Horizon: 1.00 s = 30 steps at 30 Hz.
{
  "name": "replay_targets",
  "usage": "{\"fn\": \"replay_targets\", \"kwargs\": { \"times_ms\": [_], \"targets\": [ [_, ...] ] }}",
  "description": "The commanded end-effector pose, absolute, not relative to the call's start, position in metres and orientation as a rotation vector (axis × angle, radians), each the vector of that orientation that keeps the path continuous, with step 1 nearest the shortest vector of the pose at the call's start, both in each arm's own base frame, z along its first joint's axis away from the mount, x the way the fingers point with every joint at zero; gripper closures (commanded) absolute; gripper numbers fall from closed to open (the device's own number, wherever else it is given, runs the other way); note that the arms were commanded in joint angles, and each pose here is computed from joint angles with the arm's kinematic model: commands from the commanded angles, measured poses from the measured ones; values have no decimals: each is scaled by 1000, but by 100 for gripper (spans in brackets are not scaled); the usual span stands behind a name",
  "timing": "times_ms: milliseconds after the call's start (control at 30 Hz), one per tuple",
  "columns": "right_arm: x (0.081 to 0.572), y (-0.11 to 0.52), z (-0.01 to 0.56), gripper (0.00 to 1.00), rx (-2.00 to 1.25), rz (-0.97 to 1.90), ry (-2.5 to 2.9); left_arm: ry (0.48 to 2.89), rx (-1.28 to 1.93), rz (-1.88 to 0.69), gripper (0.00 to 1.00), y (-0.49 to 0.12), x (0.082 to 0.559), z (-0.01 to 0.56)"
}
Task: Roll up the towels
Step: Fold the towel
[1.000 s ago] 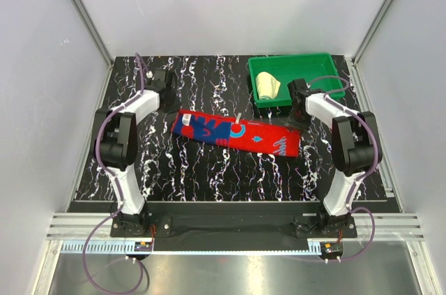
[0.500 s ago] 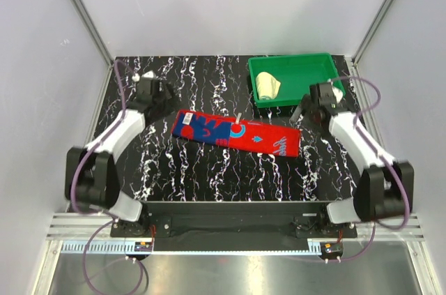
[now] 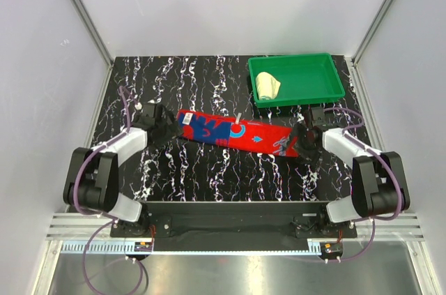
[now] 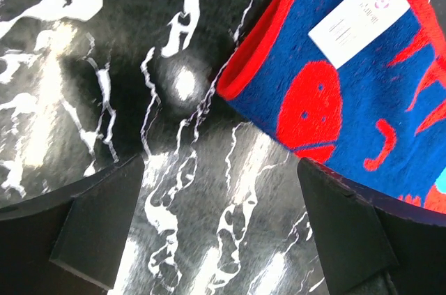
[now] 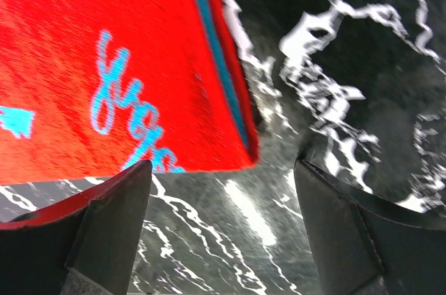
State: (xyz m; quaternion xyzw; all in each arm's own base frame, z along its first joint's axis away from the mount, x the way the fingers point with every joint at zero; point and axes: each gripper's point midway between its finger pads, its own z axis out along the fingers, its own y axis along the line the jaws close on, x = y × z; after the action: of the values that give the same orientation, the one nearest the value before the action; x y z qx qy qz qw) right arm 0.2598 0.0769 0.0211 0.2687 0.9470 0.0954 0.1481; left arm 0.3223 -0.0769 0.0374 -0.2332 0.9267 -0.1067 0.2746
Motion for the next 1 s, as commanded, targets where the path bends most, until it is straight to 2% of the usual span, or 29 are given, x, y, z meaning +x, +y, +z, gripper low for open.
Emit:
{"fn": "replay_targets", "kwargs": {
  "times_ms": [0, 67, 167, 200, 267, 300, 333, 367, 400, 467, 500, 567, 733, 967],
  "targets": [
    [280, 87, 19, 11, 764, 357, 2678, 2409, -631, -365, 1, -87, 346, 43],
    [282, 87, 16, 12, 765, 348, 2682, 2415, -639, -362, 1, -87, 351, 37],
    [284, 87, 12, 15, 763, 341, 2687, 2427, -646, -357, 12, -88, 357, 29],
    [284, 86, 9, 15, 760, 332, 2695, 2423, -645, -359, 25, -89, 361, 29],
    [286, 86, 9, 17, 762, 325, 2697, 2433, -652, -355, 37, -90, 363, 23],
    [286, 85, 7, 20, 763, 321, 2701, 2439, -642, -387, 52, -95, 365, 24],
    [287, 86, 7, 23, 761, 318, 2704, 2442, -641, -390, 59, -95, 366, 23],
    [288, 85, 6, 26, 763, 316, 2705, 2449, -640, -390, 68, -96, 367, 20],
    [287, 85, 6, 33, 764, 315, 2708, 2448, -640, -391, 83, -96, 368, 20],
    [286, 86, 4, 41, 770, 316, 2715, 2454, -634, -384, 97, -95, 366, 20],
    [286, 86, 4, 51, 774, 320, 2715, 2459, -635, -372, 100, -94, 364, 20],
    [286, 88, 4, 61, 776, 327, 2719, 2457, -642, -366, 100, -92, 359, 23],
    [285, 82, 8, 73, 787, 279, 2727, 2474, -689, -353, 100, -86, 329, 22],
    [286, 74, 12, 71, 773, 201, 2739, 2439, -738, -386, 100, -80, 277, 31]
  ]
}}
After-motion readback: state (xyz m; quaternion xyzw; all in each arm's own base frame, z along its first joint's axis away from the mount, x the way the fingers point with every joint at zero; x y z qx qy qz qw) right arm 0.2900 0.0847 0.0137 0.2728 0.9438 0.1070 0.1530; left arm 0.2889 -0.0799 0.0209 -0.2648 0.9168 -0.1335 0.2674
